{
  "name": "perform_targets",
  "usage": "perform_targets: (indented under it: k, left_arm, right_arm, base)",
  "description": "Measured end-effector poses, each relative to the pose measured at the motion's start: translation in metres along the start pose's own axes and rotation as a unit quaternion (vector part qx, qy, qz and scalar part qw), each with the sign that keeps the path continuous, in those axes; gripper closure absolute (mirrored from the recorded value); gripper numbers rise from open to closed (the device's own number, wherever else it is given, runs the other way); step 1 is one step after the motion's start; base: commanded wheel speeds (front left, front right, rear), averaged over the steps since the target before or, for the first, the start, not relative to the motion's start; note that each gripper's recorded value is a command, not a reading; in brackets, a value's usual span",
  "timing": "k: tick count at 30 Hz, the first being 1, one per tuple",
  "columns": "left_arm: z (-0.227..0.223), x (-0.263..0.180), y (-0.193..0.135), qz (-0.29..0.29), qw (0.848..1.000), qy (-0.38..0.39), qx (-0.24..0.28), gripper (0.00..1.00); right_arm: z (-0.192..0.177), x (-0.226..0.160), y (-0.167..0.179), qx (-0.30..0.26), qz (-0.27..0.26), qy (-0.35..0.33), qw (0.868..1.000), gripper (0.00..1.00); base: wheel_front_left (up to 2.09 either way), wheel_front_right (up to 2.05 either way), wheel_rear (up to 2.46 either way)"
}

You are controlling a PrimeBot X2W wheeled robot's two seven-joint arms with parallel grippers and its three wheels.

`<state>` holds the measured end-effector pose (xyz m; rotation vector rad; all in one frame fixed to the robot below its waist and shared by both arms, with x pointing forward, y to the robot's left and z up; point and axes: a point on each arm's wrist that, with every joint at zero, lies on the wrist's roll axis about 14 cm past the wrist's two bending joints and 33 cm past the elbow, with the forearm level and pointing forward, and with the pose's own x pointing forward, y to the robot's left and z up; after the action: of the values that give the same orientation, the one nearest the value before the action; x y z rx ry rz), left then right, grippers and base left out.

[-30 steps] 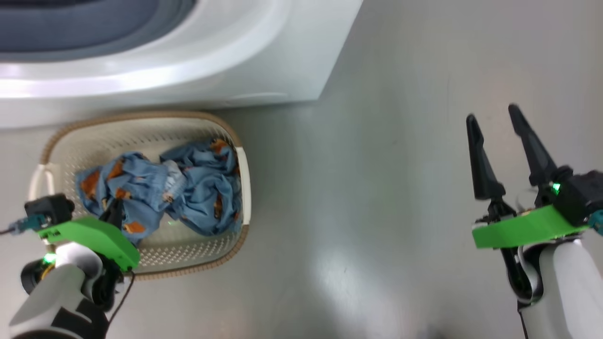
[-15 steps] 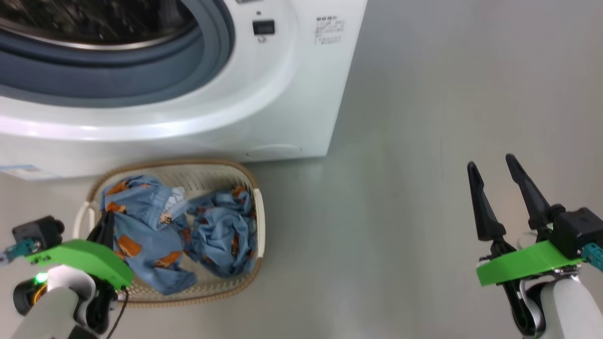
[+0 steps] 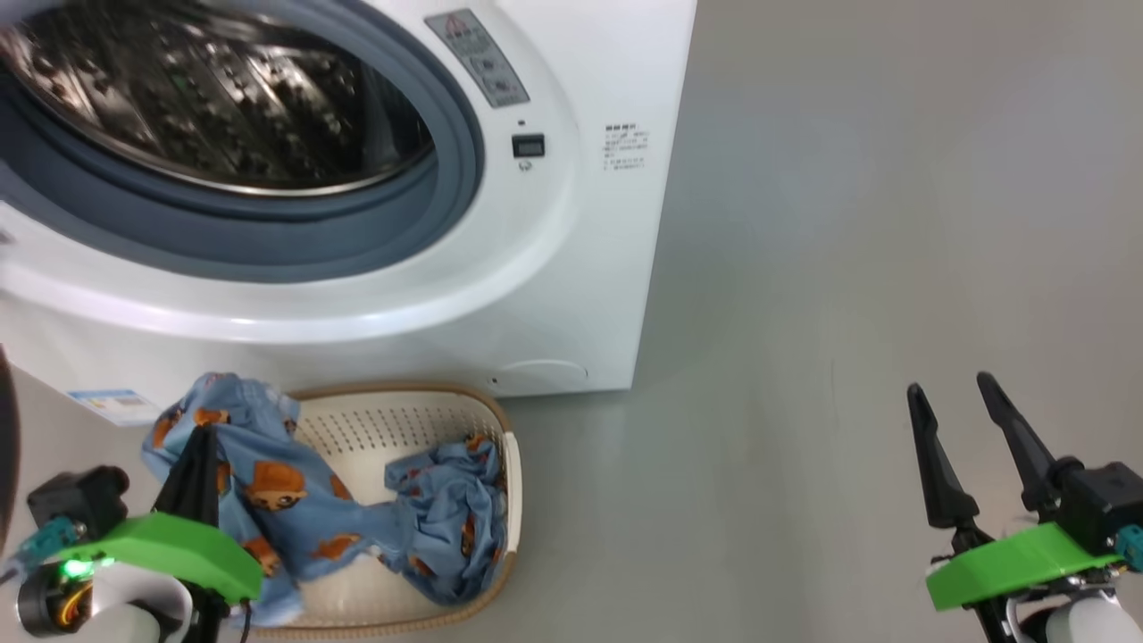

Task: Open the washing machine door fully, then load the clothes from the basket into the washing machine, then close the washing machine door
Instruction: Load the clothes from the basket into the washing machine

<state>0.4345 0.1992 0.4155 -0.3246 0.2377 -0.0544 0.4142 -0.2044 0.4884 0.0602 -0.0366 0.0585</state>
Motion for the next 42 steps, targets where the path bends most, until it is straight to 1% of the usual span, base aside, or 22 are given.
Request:
perform_targets:
  k: [4, 11, 18, 24, 37, 39, 42]
  left_arm:
    - [0.018, -0.014, -0.006, -0.008, 0.999, -0.035, 0.011, 1.0]
    - [0.036, -0.042, -0.011, -0.011, 0.997, -0.078, 0.026, 1.0]
    - [0.043, -0.072, -0.012, -0.004, 0.994, -0.105, 0.03, 1.0]
    - [0.038, -0.089, -0.016, -0.003, 0.994, -0.108, 0.034, 1.0]
    - [0.037, -0.083, -0.023, -0.004, 0.994, -0.11, 0.023, 1.0]
    - [0.045, -0.075, -0.025, -0.007, 0.992, -0.121, 0.02, 1.0]
    - [0.067, -0.056, -0.03, -0.014, 0.988, -0.152, 0.016, 1.0]
  right_arm:
    - [0.006, -0.01, -0.002, -0.002, -0.003, -0.005, 1.0, 0.0]
    - [0.008, -0.03, -0.012, -0.006, -0.017, -0.003, 1.0, 0.0]
    - [0.006, -0.052, -0.026, -0.006, -0.043, 0.003, 0.999, 0.0]
    - [0.002, -0.064, -0.032, -0.005, -0.056, 0.01, 0.998, 0.0]
    - [-0.007, -0.06, -0.03, -0.002, -0.054, 0.024, 0.998, 0.0]
    - [-0.01, -0.058, -0.028, -0.002, -0.052, 0.028, 0.998, 0.0]
    - [-0.015, -0.053, -0.024, 0.003, -0.048, 0.034, 0.998, 0.0]
  base:
    - [0.0, 0.0, 0.0]
    - [0.0, 0.0, 0.0]
    - [0.0, 0.0, 0.0]
    - [0.0, 0.0, 0.0]
    - [0.0, 0.0, 0.0]
    - [0.0, 0.0, 0.0]
    - [0.0, 0.0, 0.0]
